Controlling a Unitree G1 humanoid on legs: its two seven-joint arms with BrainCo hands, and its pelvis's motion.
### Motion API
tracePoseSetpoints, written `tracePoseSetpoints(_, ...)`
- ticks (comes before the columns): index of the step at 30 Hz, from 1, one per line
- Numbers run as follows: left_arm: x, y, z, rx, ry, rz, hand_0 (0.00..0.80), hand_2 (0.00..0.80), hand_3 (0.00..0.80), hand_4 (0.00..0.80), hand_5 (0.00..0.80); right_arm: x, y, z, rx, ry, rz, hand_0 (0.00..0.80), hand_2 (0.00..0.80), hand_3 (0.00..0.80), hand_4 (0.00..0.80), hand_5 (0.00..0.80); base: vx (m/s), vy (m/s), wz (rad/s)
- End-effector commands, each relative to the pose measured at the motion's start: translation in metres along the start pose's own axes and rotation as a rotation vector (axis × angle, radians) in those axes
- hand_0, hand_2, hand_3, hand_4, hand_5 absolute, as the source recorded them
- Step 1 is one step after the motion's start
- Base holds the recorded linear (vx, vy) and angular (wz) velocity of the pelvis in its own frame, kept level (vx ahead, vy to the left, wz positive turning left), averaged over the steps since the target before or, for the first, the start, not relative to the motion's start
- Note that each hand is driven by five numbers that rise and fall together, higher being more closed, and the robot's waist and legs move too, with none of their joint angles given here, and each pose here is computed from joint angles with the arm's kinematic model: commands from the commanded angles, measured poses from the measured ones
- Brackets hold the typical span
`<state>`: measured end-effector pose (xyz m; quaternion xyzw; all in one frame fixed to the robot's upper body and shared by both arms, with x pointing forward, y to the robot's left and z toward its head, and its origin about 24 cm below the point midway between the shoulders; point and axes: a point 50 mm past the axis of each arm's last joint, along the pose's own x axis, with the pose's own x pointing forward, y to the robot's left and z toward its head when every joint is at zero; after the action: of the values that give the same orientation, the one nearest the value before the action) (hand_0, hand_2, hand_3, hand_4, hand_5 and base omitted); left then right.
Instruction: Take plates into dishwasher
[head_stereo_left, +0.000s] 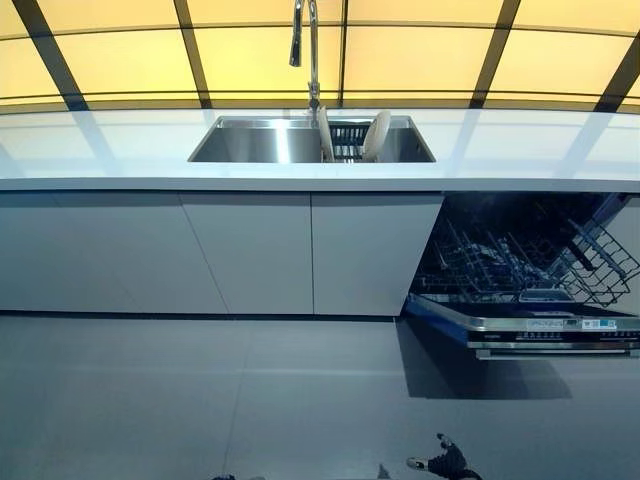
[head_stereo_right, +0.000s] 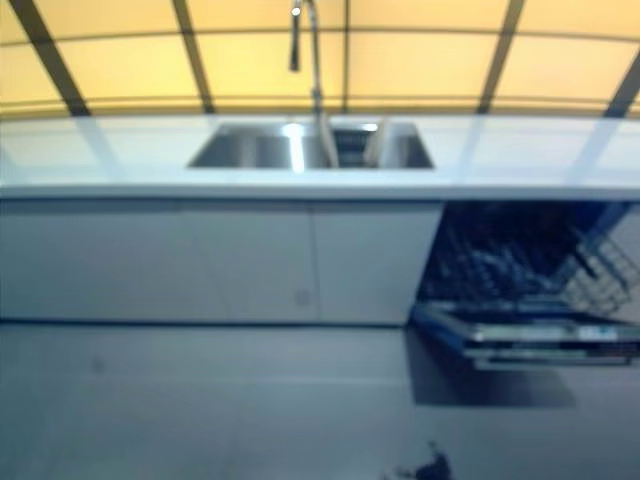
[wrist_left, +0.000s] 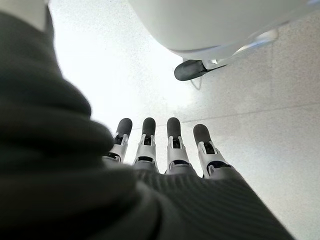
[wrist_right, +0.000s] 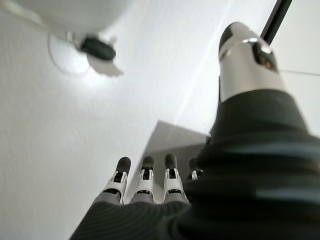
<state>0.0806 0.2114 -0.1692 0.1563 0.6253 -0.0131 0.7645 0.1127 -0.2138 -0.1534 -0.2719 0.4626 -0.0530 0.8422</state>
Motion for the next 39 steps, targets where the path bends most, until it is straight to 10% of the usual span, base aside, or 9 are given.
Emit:
tracePoseSetpoints(1, 0.000, -0.009, 0.027, -0.142, -0.059, -0.004, 0.000, 0.000, 0.000, 0.000, 0.000, 0.009, -0.014, 0.051, -0.070, -0.228, -0.133, 0.000, 0.000, 0.000, 0.000, 0.000, -0.006, -0.198, -0.19)
tracePoseSetpoints(18, 0.000, -0.005, 0.004, -0.354, -0.055, 0.007, 0.000, 0.000, 0.000, 0.000, 0.000, 0.007, -0.011, -0.003, -0.004, 0.036, 0.147, 0.000, 0.000, 0.000, 0.000, 0.000, 0.321, -0.024, -0.40)
tracePoseSetpoints(39, 0.001, 0.019, 0.029, -0.144, -0.098, 0.049, 0.000, 0.000, 0.000, 0.000, 0.000, 0.004, 0.011, 0.021, -0.085, -0.061, 0.254, 0.000, 0.000, 0.000, 0.000, 0.000, 0.329, 0.067, 0.07)
